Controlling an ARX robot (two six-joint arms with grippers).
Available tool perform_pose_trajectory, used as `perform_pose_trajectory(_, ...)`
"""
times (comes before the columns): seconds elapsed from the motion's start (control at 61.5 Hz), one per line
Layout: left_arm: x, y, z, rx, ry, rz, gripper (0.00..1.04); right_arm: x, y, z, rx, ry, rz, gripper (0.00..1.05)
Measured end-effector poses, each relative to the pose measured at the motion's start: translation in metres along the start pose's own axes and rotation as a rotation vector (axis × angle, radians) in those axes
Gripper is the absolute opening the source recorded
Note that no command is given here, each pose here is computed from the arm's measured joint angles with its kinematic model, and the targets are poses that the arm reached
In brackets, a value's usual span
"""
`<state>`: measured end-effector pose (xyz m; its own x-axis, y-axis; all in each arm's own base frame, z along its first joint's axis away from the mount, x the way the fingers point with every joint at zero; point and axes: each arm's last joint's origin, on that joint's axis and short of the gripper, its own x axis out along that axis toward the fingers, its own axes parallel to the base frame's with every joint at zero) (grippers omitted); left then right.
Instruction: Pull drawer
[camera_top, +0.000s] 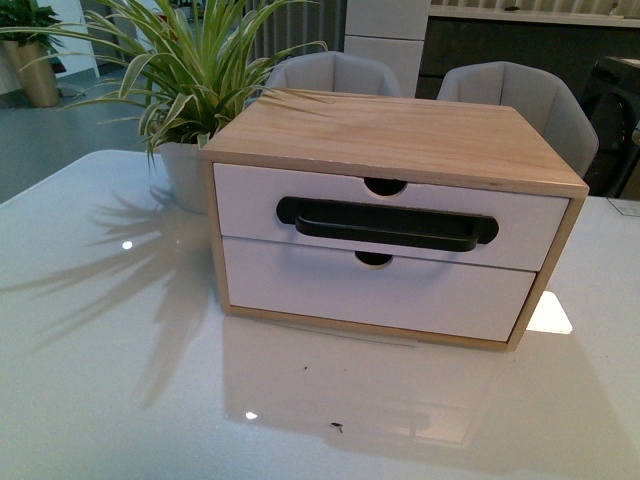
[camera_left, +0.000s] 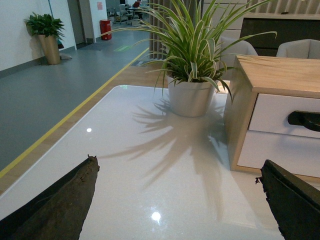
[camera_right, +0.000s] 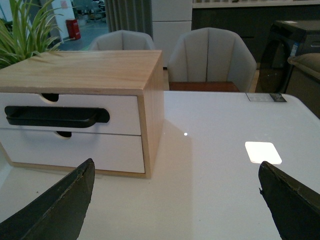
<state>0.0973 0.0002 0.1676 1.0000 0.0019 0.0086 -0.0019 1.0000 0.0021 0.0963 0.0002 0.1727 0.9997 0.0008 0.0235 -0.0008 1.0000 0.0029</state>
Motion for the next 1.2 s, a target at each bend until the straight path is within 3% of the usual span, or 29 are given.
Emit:
perform_pose_trajectory(0.325, 0.0, 0.0, -0.001, 0.001, 0.006, 0.011, 0.97, 0.0, 0.0, 0.0, 0.0, 0.0, 0.0, 0.96)
perform_pose_trajectory(0.358, 0.001, 0.0, -0.002, 0.0, 0.021, 0.062, 0.97, 0.001, 0.0, -0.002, -0.002, 0.044, -0.059, 0.96)
perform_pose_trajectory(0.439, 0.007, -0.001, -0.003, 0.0, 0.05, 0.047, 0.97, 0.007, -0.001, -0.005, -0.022, 0.149, -0.128, 0.96)
perform_pose_trajectory(0.537, 0.02, -0.007, 0.002, 0.022, 0.047, -0.059, 0.97, 0.02, -0.003, 0.001, -0.06, 0.221, -0.068, 0.96)
perform_pose_trajectory(0.765, 0.074, -0.03, 0.029, 0.251, 0.035, -0.406, 0.97, 0.068, 0.0, 0.026, -0.236, 0.381, 0.158, 0.96)
perform_pose_trajectory(0.976, 0.124, -0.062, 0.035, 0.438, 0.074, -0.692, 0.97, 0.107, 0.014, 0.035, -0.443, 0.506, 0.355, 0.96)
perform_pose_trajectory(1.204, 0.167, -0.09, 0.029, 0.594, 0.111, -0.875, 0.97, 0.137, 0.038, 0.04, -0.585, 0.547, 0.536, 0.96)
